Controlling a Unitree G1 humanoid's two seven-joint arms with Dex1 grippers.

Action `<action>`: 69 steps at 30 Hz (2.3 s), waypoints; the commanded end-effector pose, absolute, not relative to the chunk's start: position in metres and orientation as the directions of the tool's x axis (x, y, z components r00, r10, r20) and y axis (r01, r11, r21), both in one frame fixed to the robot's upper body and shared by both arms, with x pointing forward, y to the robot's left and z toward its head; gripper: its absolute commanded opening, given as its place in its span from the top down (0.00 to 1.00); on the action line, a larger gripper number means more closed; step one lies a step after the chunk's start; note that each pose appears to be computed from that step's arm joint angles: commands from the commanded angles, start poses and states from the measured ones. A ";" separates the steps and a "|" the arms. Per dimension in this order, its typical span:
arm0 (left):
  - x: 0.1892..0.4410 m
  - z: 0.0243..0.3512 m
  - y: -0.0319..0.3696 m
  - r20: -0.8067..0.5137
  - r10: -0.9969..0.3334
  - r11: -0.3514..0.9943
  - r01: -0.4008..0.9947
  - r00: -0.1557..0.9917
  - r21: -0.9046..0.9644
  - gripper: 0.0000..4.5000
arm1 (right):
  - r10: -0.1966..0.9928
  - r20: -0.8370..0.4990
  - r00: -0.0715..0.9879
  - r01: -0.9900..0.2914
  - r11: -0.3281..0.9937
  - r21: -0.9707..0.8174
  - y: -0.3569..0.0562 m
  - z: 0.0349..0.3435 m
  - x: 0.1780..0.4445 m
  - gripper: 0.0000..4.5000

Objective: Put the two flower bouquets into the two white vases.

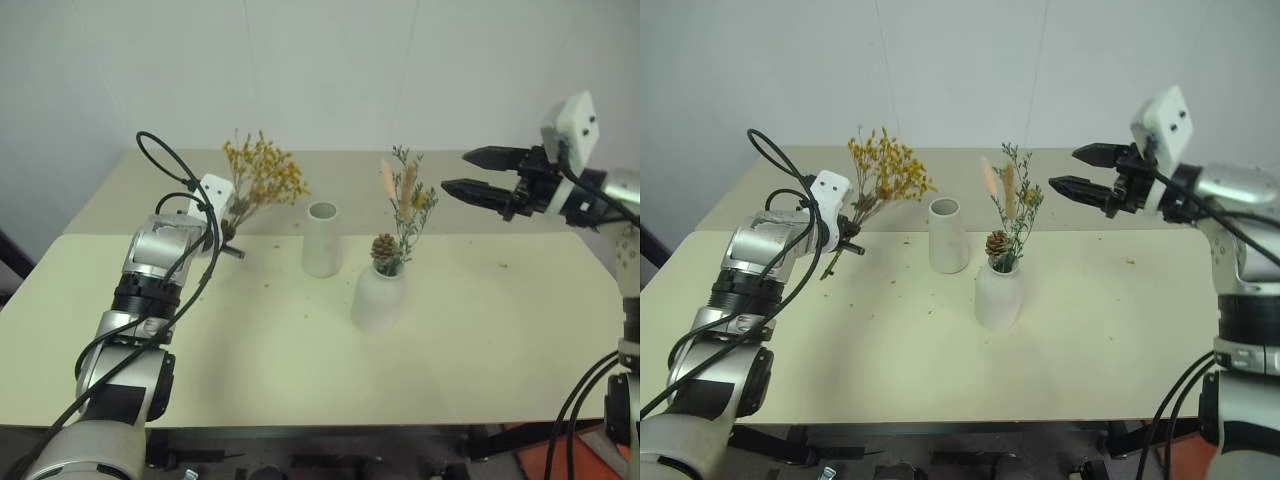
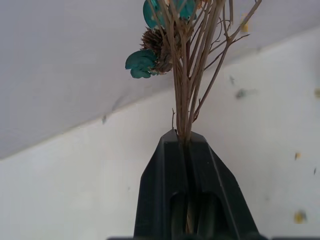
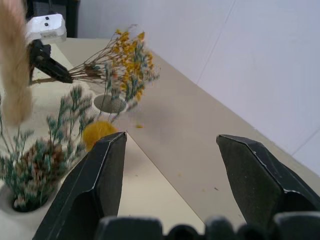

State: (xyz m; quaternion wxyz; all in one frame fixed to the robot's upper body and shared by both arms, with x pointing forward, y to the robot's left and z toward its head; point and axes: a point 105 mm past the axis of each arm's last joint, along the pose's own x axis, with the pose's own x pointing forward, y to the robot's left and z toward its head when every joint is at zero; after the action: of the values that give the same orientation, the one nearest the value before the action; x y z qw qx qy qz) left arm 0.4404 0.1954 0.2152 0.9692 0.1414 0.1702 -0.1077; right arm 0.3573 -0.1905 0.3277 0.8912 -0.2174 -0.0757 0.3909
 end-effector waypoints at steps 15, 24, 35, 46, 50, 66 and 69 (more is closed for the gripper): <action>0.431 0.342 0.128 0.203 -0.461 0.887 0.448 0.864 0.109 1.00 | 0.758 -0.196 0.622 -0.777 0.565 -0.279 -0.178 0.310 0.409 0.23; 0.429 0.358 0.105 0.302 -0.574 0.803 0.595 0.762 0.024 1.00 | 0.781 -0.255 0.570 -0.819 0.513 -0.258 -0.167 0.298 0.413 0.23; 0.419 0.353 0.086 0.380 -0.712 0.631 0.776 0.590 -0.024 1.00 | 0.794 -0.256 0.552 -0.830 0.495 -0.256 -0.163 0.295 0.412 0.23; 0.426 0.336 0.075 0.480 -0.650 0.680 0.733 0.589 0.022 1.00 | 0.796 -0.250 0.551 -0.831 0.496 -0.252 -0.165 0.293 0.409 0.23; 0.431 0.320 0.074 0.475 -0.631 0.699 0.716 0.613 0.005 1.00 | 0.795 -0.248 0.553 -0.830 0.499 -0.251 -0.167 0.293 0.408 0.23; 0.435 0.307 0.060 0.502 -0.598 0.706 0.708 0.625 -0.039 1.00 | 0.797 -0.238 0.555 -0.828 0.504 -0.244 -0.167 0.291 0.405 0.23; 0.434 0.307 0.058 0.492 -0.611 0.693 0.719 0.620 -0.045 1.00 | 0.797 -0.237 0.556 -0.828 0.505 -0.243 -0.167 0.291 0.405 0.23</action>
State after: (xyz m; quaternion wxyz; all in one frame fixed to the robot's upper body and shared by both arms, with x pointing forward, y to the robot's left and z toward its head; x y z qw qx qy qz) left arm 0.4369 0.0610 0.2997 0.8968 -0.1212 -0.2157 -0.3669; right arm 0.4088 -0.1631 0.2753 0.8627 -0.1665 0.0750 0.4715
